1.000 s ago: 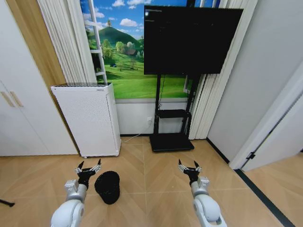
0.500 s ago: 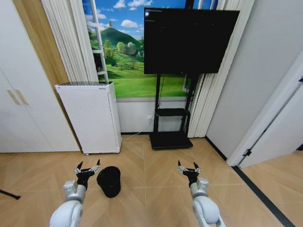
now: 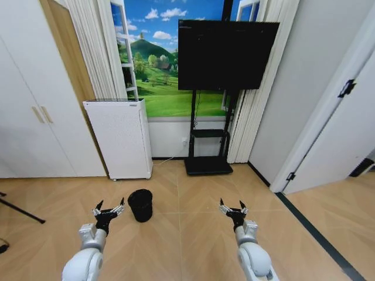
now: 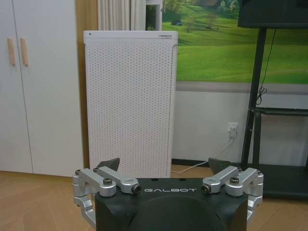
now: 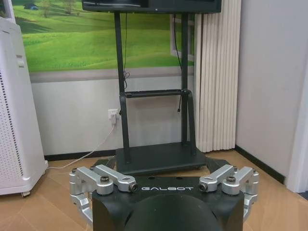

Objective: Pick up the trash bin and place the garbage on the floor into it.

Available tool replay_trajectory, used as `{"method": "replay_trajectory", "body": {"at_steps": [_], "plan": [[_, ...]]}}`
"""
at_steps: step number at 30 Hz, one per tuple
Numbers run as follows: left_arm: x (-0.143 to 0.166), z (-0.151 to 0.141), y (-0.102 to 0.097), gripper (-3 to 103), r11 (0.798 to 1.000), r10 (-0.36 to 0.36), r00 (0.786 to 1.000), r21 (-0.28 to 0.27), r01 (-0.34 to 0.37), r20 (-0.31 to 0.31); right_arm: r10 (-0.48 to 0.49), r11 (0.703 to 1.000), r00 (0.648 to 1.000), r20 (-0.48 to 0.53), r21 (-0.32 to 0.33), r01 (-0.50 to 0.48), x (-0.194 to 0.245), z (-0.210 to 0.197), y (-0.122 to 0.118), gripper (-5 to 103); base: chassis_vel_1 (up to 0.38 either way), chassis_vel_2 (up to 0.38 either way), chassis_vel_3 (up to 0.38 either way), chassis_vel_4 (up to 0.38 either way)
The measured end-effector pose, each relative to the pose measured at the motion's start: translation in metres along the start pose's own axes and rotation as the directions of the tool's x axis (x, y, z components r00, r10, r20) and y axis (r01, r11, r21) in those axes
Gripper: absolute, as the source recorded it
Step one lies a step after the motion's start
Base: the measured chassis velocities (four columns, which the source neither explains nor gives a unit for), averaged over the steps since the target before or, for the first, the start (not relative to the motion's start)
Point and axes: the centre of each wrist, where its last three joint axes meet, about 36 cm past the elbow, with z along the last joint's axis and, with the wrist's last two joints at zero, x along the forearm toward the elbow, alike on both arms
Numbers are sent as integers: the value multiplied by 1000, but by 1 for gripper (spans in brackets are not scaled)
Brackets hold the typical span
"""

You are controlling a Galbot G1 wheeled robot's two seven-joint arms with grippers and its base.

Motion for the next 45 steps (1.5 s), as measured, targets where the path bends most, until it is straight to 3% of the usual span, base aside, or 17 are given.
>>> {"method": "replay_trajectory", "body": {"at_steps": [17, 25, 45], "plan": [[-1, 8, 2, 100, 1000, 3, 1000, 9, -3, -7, 3, 1000, 1000, 11, 0, -3, -7, 9, 0, 100, 305, -308, -323, 312], [-1, 10, 0, 100, 999, 5, 1000, 35, -6, 12, 7, 1000, 1000, 12, -7, -7, -9, 8, 1, 100, -29, 8, 9, 8], [0, 7, -2, 100, 999, 10, 1000, 32, -10, 10, 43, 999, 999, 8, 7, -43, -6, 13, -1, 100, -8, 9, 11, -7]]}}
